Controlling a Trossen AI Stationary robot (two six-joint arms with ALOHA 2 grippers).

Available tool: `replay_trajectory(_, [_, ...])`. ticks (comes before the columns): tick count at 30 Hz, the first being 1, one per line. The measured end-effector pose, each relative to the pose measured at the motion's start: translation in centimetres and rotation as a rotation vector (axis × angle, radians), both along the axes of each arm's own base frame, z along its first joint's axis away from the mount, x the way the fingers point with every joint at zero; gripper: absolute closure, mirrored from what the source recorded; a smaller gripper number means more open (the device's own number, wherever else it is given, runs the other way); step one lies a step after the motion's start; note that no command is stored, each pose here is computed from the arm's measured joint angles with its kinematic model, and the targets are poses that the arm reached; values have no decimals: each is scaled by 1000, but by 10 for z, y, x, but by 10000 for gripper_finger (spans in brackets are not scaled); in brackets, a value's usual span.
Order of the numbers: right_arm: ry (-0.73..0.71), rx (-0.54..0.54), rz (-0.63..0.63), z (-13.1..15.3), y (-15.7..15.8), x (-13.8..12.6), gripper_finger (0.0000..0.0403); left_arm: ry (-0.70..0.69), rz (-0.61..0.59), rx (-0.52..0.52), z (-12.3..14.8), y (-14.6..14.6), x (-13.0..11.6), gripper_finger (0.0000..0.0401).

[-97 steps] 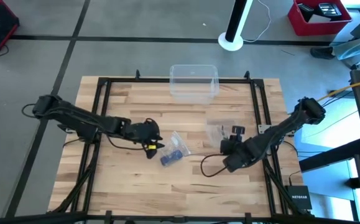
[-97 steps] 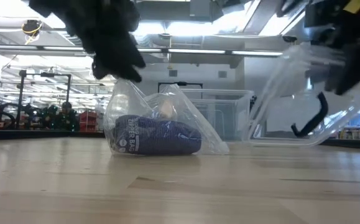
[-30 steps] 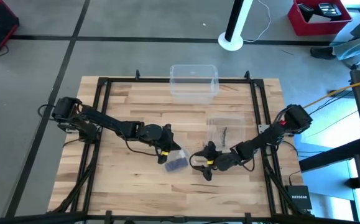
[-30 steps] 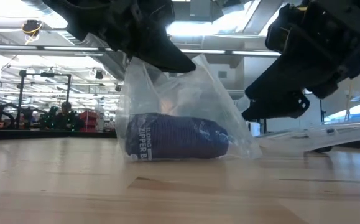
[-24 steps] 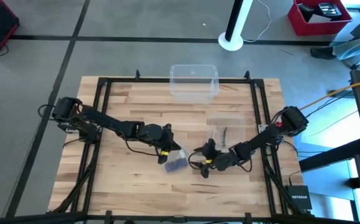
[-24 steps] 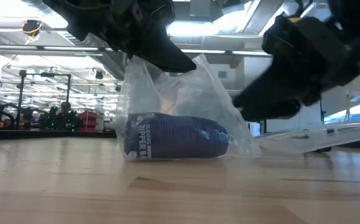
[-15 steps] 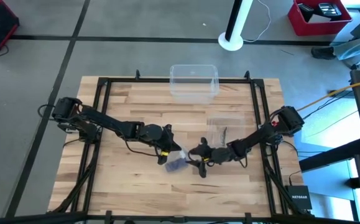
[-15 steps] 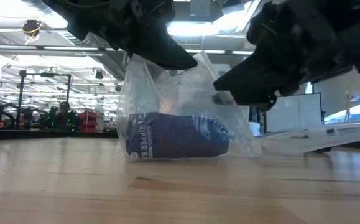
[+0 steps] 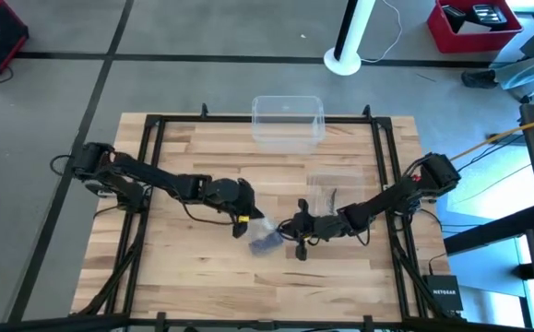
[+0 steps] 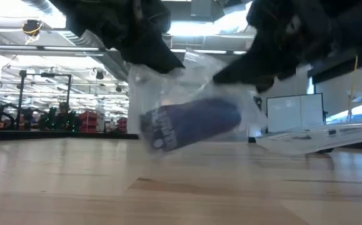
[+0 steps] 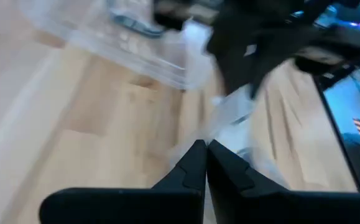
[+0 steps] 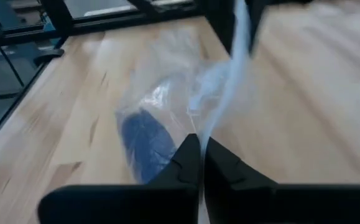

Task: Roll bandage
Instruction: Put the packed rolled violet bandage into the transparent tupperware

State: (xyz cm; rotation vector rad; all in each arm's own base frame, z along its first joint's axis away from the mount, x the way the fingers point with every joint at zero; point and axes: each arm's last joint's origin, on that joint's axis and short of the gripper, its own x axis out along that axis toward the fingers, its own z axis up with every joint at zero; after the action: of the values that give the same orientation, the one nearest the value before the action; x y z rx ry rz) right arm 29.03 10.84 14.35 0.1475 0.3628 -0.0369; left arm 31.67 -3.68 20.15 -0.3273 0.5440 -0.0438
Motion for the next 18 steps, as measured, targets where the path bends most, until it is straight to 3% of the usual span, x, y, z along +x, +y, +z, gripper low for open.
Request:
replay_trajectory(4, [37,-46,-51,31,-11,1,391,31,34,-11,7,13,-7,370])
replay_trajectory(12, [118,-219,-212,117,-63,0,394,41,41,129,34,40,-32,263])
replay_trajectory(18, [167,-297,-428,194,-121,-11,397,139,166,274,51,60,-64,243])
